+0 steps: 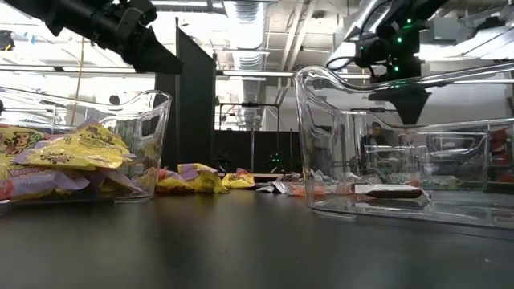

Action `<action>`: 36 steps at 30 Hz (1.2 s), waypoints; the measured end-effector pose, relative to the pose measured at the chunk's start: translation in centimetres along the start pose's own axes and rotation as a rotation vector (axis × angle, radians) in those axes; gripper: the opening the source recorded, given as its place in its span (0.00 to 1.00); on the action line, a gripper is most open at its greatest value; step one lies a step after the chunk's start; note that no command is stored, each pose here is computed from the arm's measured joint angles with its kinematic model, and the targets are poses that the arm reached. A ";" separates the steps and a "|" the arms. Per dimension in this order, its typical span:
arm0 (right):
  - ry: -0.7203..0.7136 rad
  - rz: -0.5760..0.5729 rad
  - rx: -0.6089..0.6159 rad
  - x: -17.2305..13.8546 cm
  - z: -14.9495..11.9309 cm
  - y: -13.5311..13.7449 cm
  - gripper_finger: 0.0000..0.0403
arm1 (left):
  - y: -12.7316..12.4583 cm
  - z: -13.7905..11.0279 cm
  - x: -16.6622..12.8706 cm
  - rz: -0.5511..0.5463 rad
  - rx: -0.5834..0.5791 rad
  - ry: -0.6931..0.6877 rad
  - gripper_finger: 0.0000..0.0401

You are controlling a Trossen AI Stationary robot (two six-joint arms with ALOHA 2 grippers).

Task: Sort candy
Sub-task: Put the orange candy in the top right transparent container, then put the blue candy in the top right transparent container

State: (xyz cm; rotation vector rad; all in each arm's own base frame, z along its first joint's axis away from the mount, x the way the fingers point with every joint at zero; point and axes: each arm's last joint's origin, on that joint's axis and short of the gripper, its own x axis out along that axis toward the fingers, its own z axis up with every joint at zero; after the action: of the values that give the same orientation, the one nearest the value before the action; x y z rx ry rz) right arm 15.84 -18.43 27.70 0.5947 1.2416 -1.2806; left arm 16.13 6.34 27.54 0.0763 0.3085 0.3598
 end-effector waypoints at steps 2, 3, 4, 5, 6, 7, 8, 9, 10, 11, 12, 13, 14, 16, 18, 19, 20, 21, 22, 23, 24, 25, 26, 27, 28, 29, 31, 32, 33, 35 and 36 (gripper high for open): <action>-0.010 0.005 -0.004 0.2 0.0 0.1 0.33 | 0.0 0.0 0.0 0.000 -0.002 0.001 0.49; -0.015 0.007 -0.008 0.2 0.0 0.2 0.38 | 0.0 0.0 0.0 0.000 -0.002 0.001 0.49; -0.018 0.009 -0.018 0.3 0.1 0.2 0.43 | 0.0 0.0 0.0 0.000 -0.002 0.003 0.49; -0.028 0.013 -0.032 0.2 0.1 0.3 0.48 | 0.0 0.0 0.0 0.000 -0.002 0.004 0.49; -0.051 0.023 -0.055 0.1 0.2 0.6 0.52 | 0.0 -0.1 0.0 -0.001 -0.002 0.005 0.49; -0.081 0.037 -0.084 -0.1 0.3 0.9 0.56 | 0.0 -0.1 0.0 -0.001 -0.002 0.005 0.49; -0.118 0.055 -0.120 -0.5 0.3 1.4 0.59 | 0.0 0.0 0.0 -0.001 -0.002 0.005 0.49; -0.161 0.085 -0.164 -0.9 0.4 2.1 0.62 | 0.0 0.0 0.0 -0.001 -0.002 0.005 0.49; -0.211 0.130 -0.215 -1.5 0.4 3.0 0.63 | 0.0 0.0 0.0 -0.001 -0.002 0.005 0.49; -0.264 0.177 -0.274 -2.0 0.4 4.0 0.64 | 0.0 0.0 0.0 -0.001 0.000 0.005 0.49; -0.318 0.213 -0.333 -2.6 0.3 5.0 0.64 | 0.0 -0.1 0.0 -0.001 0.003 0.005 0.49; -0.357 0.245 -0.400 -3.0 0.1 6.1 0.64 | 0.0 0.0 0.0 -0.001 0.004 0.005 0.49; -0.383 0.280 -0.476 -3.3 -0.2 7.3 0.64 | 0.0 -0.1 0.0 0.000 0.004 0.005 0.49; -0.387 0.335 -0.621 -3.4 -1.0 9.2 0.63 | 0.0 0.0 0.0 0.000 0.004 0.003 0.49; -0.345 0.371 -0.725 -2.8 -1.8 11.1 0.62 | 0.0 0.0 0.0 0.000 0.004 0.002 0.49; -0.314 0.388 -0.757 -2.4 -2.1 11.9 0.62 | 0.0 0.0 0.0 0.000 0.005 0.002 0.49; -0.279 0.412 -0.784 -1.8 -2.3 12.6 0.61 | 0.0 0.0 0.0 0.000 0.007 0.002 0.49; -0.244 0.438 -0.810 -1.2 -2.5 13.3 0.61 | 0.0 0.0 0.0 0.000 0.007 0.002 0.49; -0.211 0.462 -0.836 -0.7 -2.7 14.0 0.61 | 0.0 0.0 0.0 0.000 0.007 0.002 0.49; -0.181 0.472 -0.861 0.0 -2.9 14.6 0.60 | 0.0 0.0 0.0 0.000 0.006 0.002 0.49; -0.153 0.467 -0.879 0.6 -3.0 15.2 0.60 | 0.0 0.0 0.0 0.000 0.005 0.003 0.49; -0.129 0.460 -0.894 1.3 -3.1 15.6 0.59 | 0.0 0.0 0.0 0.000 0.005 0.003 0.49; -0.106 0.453 -0.905 1.9 -3.2 16.0 0.59 | 0.0 -0.1 0.0 0.000 0.004 0.006 0.49; -0.086 0.448 -0.914 2.4 -3.3 16.4 0.58 | 0.0 -0.1 0.0 -0.001 0.003 0.008 0.49; -0.067 0.447 -0.922 3.0 -3.3 16.6 0.57 | 0.0 -0.1 0.0 -0.001 -0.001 0.009 0.49; -0.046 0.454 -0.929 3.5 -3.3 16.9 0.57 | 0.0 -0.1 0.0 -0.001 -0.002 0.009 0.49; -0.010 0.460 -0.948 4.5 -3.5 17.5 0.56 | 0.0 -0.1 0.0 -0.001 -0.003 0.010 0.49; 0.007 0.457 -0.958 5.0 -3.6 17.7 0.55 | 0.0 -0.1 0.0 -0.001 -0.003 0.012 0.49; 0.022 0.454 -0.968 5.4 -3.6 18.0 0.55 | 0.0 -0.2 0.0 -0.002 -0.003 0.017 0.49; 0.037 0.449 -0.976 6.3 -3.7 18.4 0.54 | 0.0 -0.2 0.0 -0.003 -0.003 0.023 0.49; 0.042 0.447 -0.980 6.6 -3.7 18.6 0.54 | 0.0 -0.2 0.0 -0.003 -0.001 0.025 0.49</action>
State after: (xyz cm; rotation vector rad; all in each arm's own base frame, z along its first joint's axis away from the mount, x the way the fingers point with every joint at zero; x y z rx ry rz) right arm 30.55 -12.74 15.25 0.1513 1.4781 -0.2041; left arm 16.06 6.31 27.32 0.0709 0.3327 0.3583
